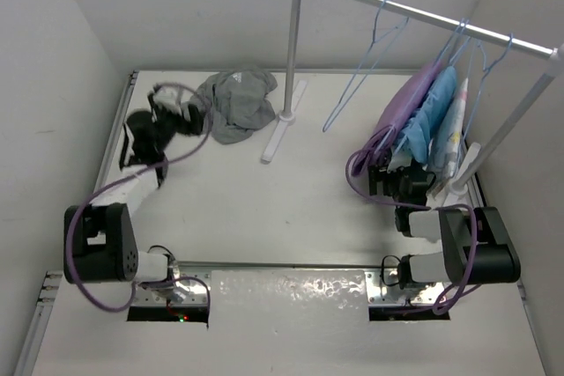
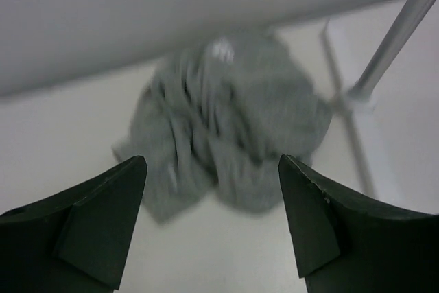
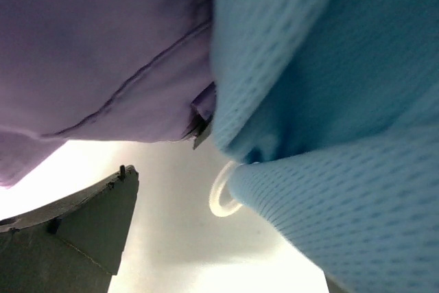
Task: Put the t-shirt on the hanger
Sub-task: Pick up the hanger from the clothesline.
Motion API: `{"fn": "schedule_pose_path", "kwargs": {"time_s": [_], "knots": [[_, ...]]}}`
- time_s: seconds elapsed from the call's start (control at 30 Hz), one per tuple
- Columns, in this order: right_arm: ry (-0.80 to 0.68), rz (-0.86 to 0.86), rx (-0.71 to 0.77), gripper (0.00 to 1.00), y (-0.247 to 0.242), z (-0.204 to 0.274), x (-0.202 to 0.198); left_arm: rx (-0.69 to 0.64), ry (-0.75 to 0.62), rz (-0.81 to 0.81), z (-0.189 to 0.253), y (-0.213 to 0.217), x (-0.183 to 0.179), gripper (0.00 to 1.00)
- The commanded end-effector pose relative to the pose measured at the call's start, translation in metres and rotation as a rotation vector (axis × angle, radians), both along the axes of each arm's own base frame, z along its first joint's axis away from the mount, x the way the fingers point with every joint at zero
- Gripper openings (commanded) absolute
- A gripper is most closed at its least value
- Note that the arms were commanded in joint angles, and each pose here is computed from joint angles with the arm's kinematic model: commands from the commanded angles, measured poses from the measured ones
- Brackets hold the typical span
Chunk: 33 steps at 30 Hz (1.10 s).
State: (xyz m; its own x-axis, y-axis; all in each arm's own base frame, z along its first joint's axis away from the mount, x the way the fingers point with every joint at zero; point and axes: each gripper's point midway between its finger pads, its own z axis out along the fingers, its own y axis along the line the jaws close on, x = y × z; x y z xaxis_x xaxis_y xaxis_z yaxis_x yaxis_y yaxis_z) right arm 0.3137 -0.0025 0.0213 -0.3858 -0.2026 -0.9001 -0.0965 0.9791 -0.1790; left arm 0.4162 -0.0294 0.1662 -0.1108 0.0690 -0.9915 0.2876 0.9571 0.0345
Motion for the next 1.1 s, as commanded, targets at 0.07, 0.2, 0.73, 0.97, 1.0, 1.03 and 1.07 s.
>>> {"fn": "schedule_pose_path", "kwargs": {"time_s": [0.07, 0.2, 0.73, 0.97, 1.0, 1.03, 1.07], "knots": [[0.081, 0.027, 0.081, 0.99, 0.014, 0.006, 0.010, 0.046, 0.119, -0.404, 0.117, -0.100, -0.022, 0.75], [0.126, 0.000, 0.092, 0.99, 0.015, 0.004, 0.002, 0.125, 0.048, -0.606, 0.202, -0.188, -0.044, 0.76], [0.259, -0.084, 0.095, 0.99, 0.013, 0.008, -0.025, 0.185, -0.018, -0.781, 0.232, -0.391, -0.030, 0.83], [0.283, -0.104, 0.105, 0.99, 0.013, 0.006, -0.028, 0.191, -0.036, -0.699, 0.226, -0.405, -0.016, 0.81], [0.285, -0.100, 0.109, 0.99, 0.015, 0.006, -0.027, 0.193, -0.032, -0.680, 0.224, -0.407, -0.014, 0.78], [0.293, -0.100, 0.112, 0.99, 0.015, 0.005, -0.029, 0.199, -0.023, -0.663, 0.218, -0.407, -0.010, 0.66], [0.295, -0.097, 0.115, 0.99, 0.016, 0.005, -0.029, 0.200, -0.017, -0.616, 0.215, -0.403, -0.003, 0.59]]}}
